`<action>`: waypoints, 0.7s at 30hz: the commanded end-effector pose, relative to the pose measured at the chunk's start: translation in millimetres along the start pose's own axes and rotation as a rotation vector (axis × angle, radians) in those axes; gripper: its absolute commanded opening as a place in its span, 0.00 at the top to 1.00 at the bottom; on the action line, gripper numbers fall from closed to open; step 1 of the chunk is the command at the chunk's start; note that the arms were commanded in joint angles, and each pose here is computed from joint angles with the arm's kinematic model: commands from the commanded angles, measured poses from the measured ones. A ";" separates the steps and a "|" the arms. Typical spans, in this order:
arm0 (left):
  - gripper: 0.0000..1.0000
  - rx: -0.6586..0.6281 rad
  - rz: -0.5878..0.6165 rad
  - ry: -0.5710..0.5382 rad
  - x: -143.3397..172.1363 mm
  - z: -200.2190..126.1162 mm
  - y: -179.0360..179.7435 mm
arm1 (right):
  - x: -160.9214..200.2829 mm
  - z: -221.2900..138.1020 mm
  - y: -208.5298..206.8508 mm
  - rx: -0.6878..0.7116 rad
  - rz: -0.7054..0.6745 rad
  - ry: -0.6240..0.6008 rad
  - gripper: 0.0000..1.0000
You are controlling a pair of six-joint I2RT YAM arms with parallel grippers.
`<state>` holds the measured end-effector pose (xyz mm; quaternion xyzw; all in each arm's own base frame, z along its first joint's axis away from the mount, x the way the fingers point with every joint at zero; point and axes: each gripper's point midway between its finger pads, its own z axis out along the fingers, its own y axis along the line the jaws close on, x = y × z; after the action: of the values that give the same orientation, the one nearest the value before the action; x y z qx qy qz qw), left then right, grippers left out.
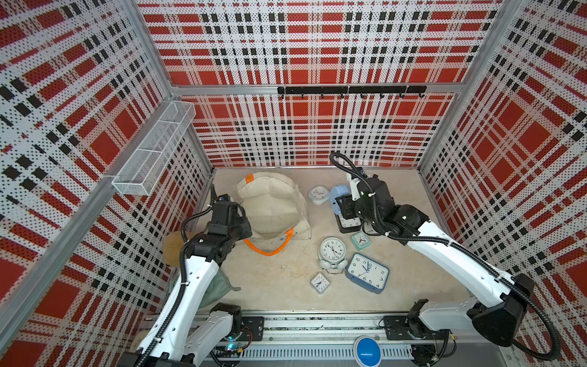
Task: Take the alarm clock out of the canvas bag
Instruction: Pick up the alarm from the canvas bag, then place the alarm at the center of the board.
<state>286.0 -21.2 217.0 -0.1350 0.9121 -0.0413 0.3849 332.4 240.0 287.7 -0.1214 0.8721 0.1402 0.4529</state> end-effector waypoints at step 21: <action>0.14 0.095 -0.008 -0.282 -59.4 -97.5 -6.3 | 57.6 129.4 8.2 0.269 -0.430 0.222 0.70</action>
<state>259.3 -18.2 335.7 -0.1279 0.8345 -0.0868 0.5288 380.7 280.6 159.2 -0.2538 0.8973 -0.0674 0.3547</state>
